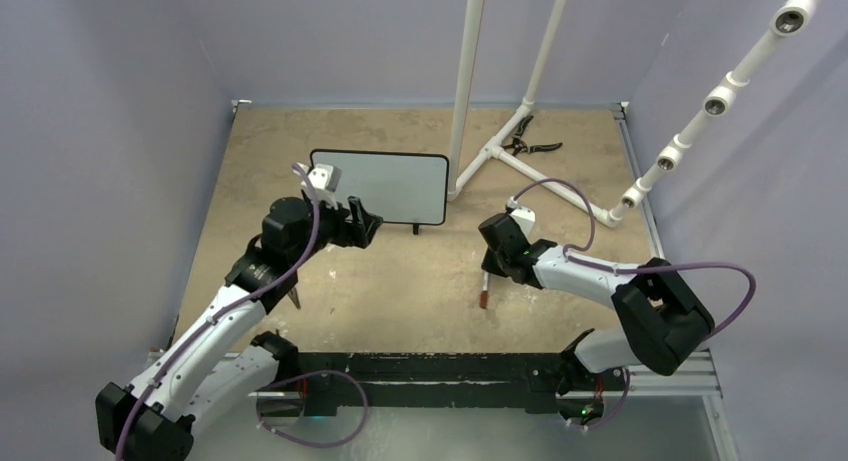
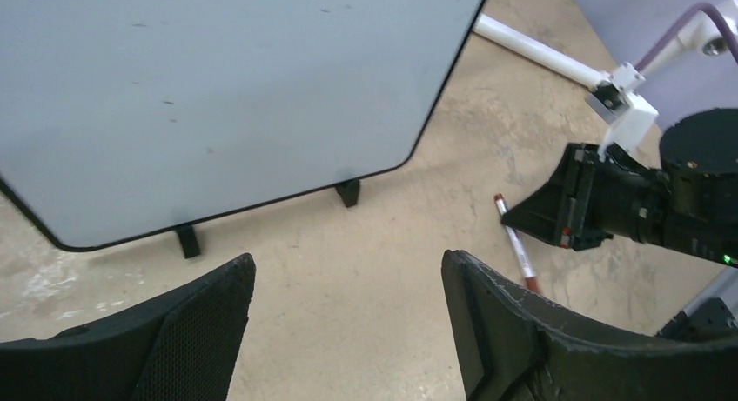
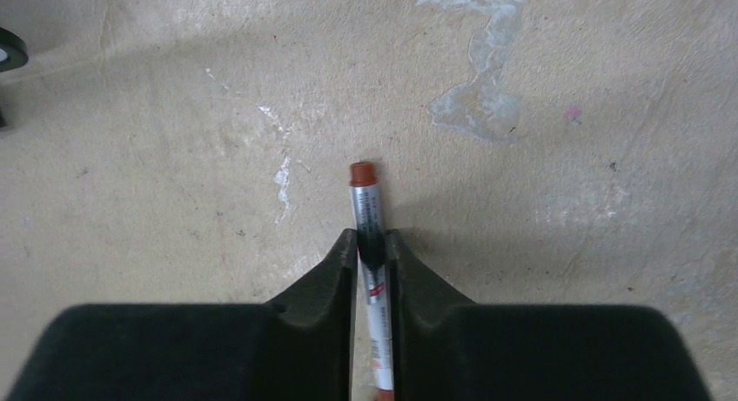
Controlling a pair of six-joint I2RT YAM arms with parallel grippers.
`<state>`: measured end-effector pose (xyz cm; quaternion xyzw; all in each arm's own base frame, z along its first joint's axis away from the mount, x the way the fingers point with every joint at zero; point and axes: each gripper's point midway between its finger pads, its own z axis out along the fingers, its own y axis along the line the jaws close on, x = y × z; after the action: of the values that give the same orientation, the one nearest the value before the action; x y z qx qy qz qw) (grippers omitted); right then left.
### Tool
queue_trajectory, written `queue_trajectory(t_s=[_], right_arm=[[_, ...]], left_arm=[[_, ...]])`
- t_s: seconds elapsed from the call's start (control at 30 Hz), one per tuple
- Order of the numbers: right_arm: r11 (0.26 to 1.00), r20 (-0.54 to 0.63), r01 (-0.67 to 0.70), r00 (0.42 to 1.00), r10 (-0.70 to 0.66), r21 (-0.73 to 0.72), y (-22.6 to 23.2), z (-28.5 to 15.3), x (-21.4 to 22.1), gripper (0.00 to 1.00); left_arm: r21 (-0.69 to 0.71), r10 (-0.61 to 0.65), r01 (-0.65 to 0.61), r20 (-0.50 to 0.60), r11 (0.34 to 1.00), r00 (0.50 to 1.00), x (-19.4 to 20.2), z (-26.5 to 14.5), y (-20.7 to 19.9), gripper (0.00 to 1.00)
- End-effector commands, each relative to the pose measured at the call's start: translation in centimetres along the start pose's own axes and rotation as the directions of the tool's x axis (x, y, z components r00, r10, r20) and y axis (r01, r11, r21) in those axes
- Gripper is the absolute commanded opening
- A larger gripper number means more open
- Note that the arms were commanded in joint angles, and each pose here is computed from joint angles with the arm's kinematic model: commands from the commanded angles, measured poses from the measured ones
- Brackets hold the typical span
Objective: Write a sentence on the whiteboard
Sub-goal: Open the whiteboard marker at the center of the board.
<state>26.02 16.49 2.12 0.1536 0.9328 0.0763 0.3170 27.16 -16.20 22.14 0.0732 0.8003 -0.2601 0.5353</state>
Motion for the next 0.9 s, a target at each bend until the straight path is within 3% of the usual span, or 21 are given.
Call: queue_trajectory(t_s=[0.0, 0.07, 0.33, 0.63, 0.87], right_arm=[[1.0, -0.006, -0.023, 1.0, 0.023, -0.011, 0.2, -0.1, 0.4, 0.09], [0.999, 0.006, -0.035, 0.999, 0.035, -0.039, 0.8, -0.6, -0.2, 0.0], [0.942, 0.107, -0.119, 0.981, 0.16, -0.314, 6.4, -6.8, -5.9, 0.0], [0.82, 0.205, -0.151, 0.929, 0.308, -0.552, 9.5, -15.1, -11.9, 0.0], [0.794, 0.223, -0.138, 0.919, 0.326, -0.592, 9.8, -16.5, -12.6, 0.0]], left_arm=[[0.066, -0.034, 0.03, 0.049, 0.997, 0.998, -0.5, 0.8, -3.2, 0.77], [0.105, -0.038, 0.033, 0.046, 0.994, 0.998, 0.0, 1.2, -5.1, 0.77], [0.332, -0.094, 0.096, -0.022, 0.938, 0.995, 3.3, 3.1, -14.3, 0.77], [0.467, -0.167, 0.228, -0.168, 0.855, 0.971, 6.3, 5.1, -18.6, 0.82], [0.544, -0.186, 0.276, -0.215, 0.792, 0.959, 7.0, 5.2, -21.1, 0.76]])
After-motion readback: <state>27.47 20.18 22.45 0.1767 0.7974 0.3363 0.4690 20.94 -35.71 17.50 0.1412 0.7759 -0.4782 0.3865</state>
